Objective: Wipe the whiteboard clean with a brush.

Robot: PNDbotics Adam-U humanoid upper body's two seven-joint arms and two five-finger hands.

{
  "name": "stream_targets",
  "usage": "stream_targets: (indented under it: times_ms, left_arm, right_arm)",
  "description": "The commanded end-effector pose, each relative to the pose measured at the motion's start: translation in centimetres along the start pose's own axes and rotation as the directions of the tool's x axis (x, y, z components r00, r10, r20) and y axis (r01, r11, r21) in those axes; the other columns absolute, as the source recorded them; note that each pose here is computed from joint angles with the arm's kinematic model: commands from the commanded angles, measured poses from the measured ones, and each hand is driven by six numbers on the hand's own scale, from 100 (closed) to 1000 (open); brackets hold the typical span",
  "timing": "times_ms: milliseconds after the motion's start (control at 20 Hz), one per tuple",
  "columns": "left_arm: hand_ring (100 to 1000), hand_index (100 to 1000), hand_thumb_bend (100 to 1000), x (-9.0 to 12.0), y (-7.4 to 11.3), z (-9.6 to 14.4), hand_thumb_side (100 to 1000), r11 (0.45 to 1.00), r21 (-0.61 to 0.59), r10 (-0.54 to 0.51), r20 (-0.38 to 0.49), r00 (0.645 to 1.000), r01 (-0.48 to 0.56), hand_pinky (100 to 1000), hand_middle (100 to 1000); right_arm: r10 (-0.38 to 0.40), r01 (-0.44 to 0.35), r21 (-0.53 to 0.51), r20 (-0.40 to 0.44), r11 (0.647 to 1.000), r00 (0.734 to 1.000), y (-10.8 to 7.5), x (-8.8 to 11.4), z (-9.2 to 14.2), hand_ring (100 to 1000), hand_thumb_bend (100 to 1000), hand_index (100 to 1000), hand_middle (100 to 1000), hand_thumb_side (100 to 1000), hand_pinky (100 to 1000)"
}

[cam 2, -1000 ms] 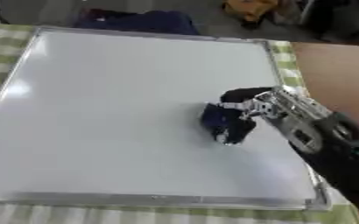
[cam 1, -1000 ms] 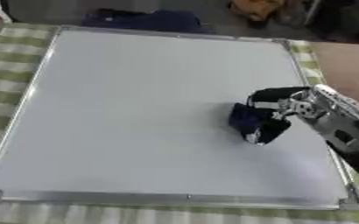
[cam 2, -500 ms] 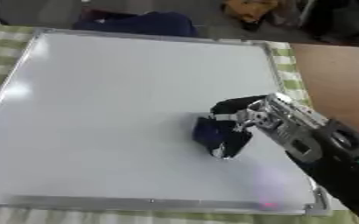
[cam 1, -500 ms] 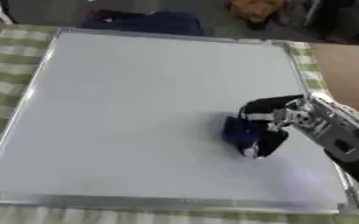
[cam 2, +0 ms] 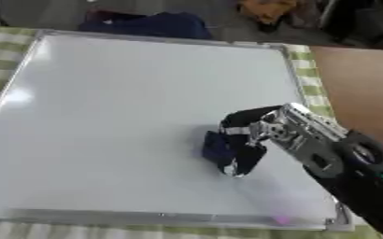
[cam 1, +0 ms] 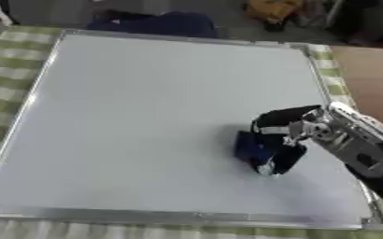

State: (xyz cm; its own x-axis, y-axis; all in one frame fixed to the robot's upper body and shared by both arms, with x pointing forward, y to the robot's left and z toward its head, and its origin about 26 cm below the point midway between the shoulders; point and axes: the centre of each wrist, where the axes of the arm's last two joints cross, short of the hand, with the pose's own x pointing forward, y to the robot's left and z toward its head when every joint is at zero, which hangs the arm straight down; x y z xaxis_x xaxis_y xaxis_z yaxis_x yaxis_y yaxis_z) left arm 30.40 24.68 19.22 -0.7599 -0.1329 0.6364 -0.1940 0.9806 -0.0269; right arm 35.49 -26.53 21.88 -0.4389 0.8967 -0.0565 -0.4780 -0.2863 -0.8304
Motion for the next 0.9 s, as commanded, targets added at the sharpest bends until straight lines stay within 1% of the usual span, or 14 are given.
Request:
stream_targets:
  times_ms: [50,200,250,400,750,800,900]
  left_arm:
    - [793,812,207,0.7,0.0,-0.5,1000,1.0,-0.009,0.003,0.032,0.999,-0.003,650,773]
    - [793,812,207,0.7,0.0,-0.5,1000,1.0,-0.01,0.003,0.031,1.0,-0.002,650,773]
    - [793,812,207,0.7,0.0,-0.5,1000,1.0,-0.009,0.002,0.031,1.0,-0.002,650,773]
    - [793,812,206,0.7,0.0,-0.5,1000,1.0,-0.011,0.004,0.033,0.999,-0.003,650,773]
    - [793,812,205,0.7,0.0,-0.6,1000,1.0,-0.014,0.004,0.033,0.999,-0.004,650,773]
    - [793,812,205,0.7,0.0,-0.6,1000,1.0,-0.014,0.004,0.033,0.999,-0.004,650,773]
    - [793,812,206,0.7,0.0,-0.6,1000,1.0,-0.013,0.005,0.033,0.999,-0.004,650,773]
  right_arm:
    - [0.001,-0.001,0.002,-0.041,1.0,0.999,0.1,-0.9,0.1,760,100,263,704,357,634]
    - [-0.009,0.008,-0.008,-0.07,1.0,0.998,0.2,-1.5,-0.1,766,100,264,710,357,639]
    - [-0.012,0.011,-0.014,-0.079,1.0,0.997,0.2,-1.7,-0.1,770,100,267,714,369,643]
    - [-0.022,0.019,-0.027,-0.099,0.999,0.995,0.3,-2.3,-0.2,779,100,278,723,467,651]
    - [-0.034,0.027,-0.05,-0.138,0.998,0.99,0.5,-3.4,-0.4,787,100,282,729,530,662]
    - [-0.038,0.03,-0.056,-0.145,0.998,0.989,0.5,-3.6,-0.4,787,100,282,729,557,663]
    - [-0.047,0.036,-0.072,-0.16,0.997,0.986,0.4,-4.0,-0.4,789,100,282,731,575,665]
